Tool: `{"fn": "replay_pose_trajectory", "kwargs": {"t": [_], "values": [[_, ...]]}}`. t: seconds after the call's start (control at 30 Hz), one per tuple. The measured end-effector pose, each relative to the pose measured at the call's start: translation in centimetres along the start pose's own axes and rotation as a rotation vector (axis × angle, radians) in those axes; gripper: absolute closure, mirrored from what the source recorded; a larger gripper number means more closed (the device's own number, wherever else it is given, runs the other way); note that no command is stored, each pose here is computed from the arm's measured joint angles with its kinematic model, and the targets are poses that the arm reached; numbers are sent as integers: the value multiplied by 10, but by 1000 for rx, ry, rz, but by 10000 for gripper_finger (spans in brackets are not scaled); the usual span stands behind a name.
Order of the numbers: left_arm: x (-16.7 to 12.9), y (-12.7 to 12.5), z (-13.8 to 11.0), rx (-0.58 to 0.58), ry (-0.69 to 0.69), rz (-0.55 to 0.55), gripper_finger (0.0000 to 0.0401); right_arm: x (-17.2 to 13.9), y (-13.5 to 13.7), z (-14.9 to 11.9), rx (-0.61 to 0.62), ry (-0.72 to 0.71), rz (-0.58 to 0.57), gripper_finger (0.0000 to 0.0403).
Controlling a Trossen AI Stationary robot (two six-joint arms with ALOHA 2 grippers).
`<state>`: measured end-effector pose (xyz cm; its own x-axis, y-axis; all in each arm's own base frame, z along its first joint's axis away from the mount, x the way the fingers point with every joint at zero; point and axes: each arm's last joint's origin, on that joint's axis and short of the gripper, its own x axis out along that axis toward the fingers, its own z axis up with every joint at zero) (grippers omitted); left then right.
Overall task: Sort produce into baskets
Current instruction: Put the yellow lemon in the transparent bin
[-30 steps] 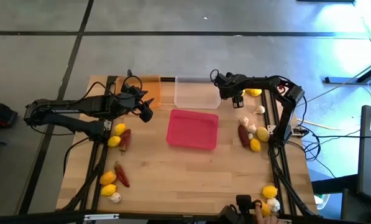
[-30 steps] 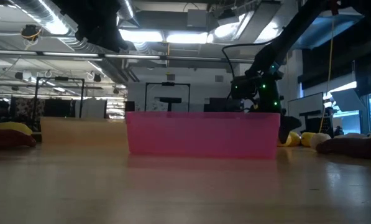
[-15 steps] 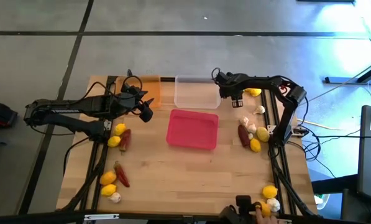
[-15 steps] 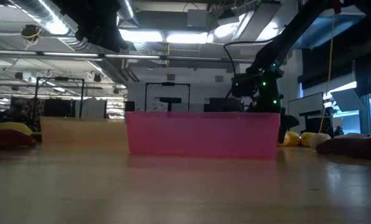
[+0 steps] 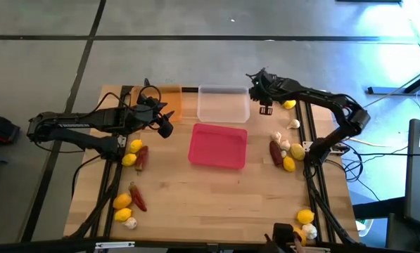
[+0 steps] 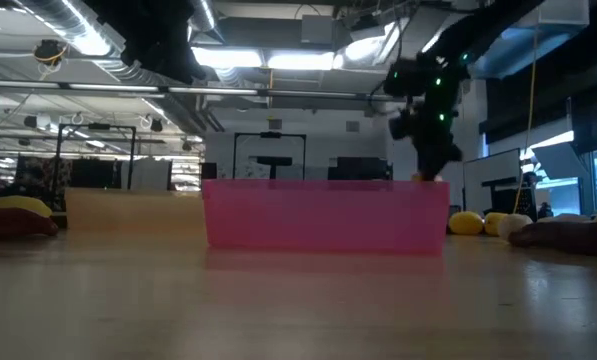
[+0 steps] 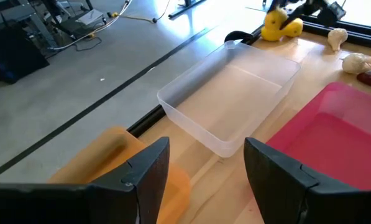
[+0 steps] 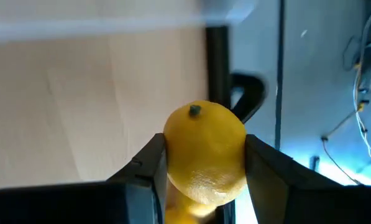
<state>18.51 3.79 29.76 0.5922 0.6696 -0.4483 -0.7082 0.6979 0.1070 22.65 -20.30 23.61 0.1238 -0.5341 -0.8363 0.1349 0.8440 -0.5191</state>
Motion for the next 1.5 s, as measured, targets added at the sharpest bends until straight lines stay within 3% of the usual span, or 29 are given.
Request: {"fn": "replay_pose_trajectory", "kwargs": {"t": [0.13, 0.3, 0.53, 0.73, 0.93, 1.3, 1.5], "values": [[0, 0, 0, 0, 0, 0, 198, -17, -8, 6, 127, -182, -2, 252], [0, 0, 0, 1, 0, 0, 198, -27, -13, 14, 269, -380, 88, 252], [0, 0, 0, 1, 0, 0, 198, -23, -13, 24, 413, -496, 217, 251], [0, 0, 0, -1, 0, 0, 198, -4, -7, 28, 493, -435, 288, 251], [0, 0, 0, -2, 0, 1, 198, 23, 4, 33, 553, -379, 434, 251], [0, 0, 0, -4, 0, 1, 198, 49, 16, 34, 564, -286, 490, 250], [0, 0, 0, -4, 0, 1, 198, 51, 17, 34, 551, -279, 491, 196]]}}
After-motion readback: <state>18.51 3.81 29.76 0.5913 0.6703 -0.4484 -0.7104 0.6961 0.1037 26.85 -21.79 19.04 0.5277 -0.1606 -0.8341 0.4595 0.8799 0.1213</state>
